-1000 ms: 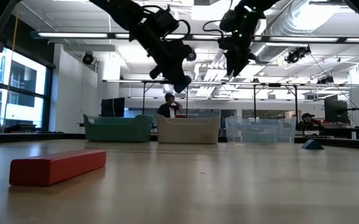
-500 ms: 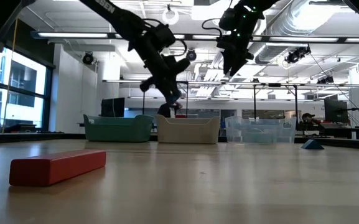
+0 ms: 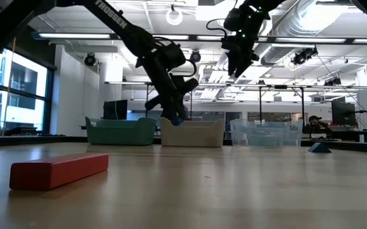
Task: Sort & place blocks by color
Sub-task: Put the blue block into the gray bin, then put the light blue block into the transparent bin
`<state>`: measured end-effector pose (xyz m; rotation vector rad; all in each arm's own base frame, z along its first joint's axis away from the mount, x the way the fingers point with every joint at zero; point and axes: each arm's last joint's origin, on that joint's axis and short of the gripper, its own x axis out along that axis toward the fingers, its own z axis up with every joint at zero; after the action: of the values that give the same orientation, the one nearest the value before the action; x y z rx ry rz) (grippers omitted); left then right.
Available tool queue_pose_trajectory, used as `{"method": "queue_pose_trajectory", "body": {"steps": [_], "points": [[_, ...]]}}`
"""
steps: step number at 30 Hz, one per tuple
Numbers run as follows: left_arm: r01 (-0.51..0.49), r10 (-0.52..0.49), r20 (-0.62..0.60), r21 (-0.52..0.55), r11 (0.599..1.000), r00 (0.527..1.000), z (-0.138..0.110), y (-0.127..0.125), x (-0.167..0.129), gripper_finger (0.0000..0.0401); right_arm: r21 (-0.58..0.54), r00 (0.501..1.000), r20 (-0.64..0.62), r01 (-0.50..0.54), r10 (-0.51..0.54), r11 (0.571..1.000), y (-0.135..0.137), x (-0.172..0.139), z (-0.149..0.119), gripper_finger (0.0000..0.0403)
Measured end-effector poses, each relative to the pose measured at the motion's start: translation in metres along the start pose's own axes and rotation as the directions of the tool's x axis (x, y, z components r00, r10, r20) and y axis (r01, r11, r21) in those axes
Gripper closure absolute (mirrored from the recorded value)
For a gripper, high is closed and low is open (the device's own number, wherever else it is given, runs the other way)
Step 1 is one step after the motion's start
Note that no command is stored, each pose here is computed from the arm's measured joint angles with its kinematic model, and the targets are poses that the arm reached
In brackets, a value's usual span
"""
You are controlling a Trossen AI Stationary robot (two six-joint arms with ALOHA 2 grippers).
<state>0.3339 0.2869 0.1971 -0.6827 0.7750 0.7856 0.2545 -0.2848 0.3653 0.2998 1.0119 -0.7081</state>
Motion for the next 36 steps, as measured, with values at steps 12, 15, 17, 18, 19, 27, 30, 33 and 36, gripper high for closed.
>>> {"method": "queue_pose_trajectory", "body": {"steps": [12,15,17,18,19,27,30,33,36], "points": [[-0.019,0.019,-0.049,0.000,1.000,0.999,-0.008,0.004,0.019,0.0393,0.003,1.000,0.000,-0.001,0.001,1.000,0.000,0.000,0.000,0.0187],[-0.013,0.013,-0.038,0.003,1.000,0.999,-0.007,0.003,0.019,0.0386,0.003,1.000,0.000,-0.003,0.003,1.000,0.000,0.000,0.000,0.0187],[-0.013,0.013,-0.038,0.003,1.000,0.999,-0.007,0.003,0.019,0.0380,0.002,1.000,0.000,-0.003,0.003,1.000,0.000,0.000,0.000,0.0187],[-0.013,0.013,-0.037,0.000,1.000,0.999,-0.007,0.003,0.019,0.0377,0.002,1.000,0.000,-0.003,0.003,1.000,0.000,0.000,0.000,0.0187],[-0.014,0.014,-0.038,-0.007,1.000,0.999,-0.007,0.003,0.018,0.0374,0.002,1.000,0.000,-0.003,0.003,1.000,0.000,0.000,0.000,0.0187],[-0.017,0.016,-0.043,-0.024,1.000,0.999,-0.008,0.004,0.018,0.0340,0.002,1.000,-0.003,-0.004,0.004,1.000,0.000,0.000,0.000,0.0187],[-0.017,0.016,-0.043,-0.024,1.000,0.999,-0.008,0.004,0.018,0.0328,0.002,1.000,-0.019,-0.006,0.006,1.000,0.000,0.000,-0.002,0.0187],[-0.017,0.016,-0.042,-0.024,1.000,0.999,-0.007,0.004,0.018,0.0318,0.002,0.999,-0.039,-0.009,0.010,1.000,0.001,0.000,-0.004,0.0187],[-0.004,0.003,-0.047,-0.028,1.000,0.999,-0.007,0.005,0.018,0.0310,0.000,0.998,-0.060,-0.014,0.014,1.000,0.002,0.000,-0.006,0.0187]]}}
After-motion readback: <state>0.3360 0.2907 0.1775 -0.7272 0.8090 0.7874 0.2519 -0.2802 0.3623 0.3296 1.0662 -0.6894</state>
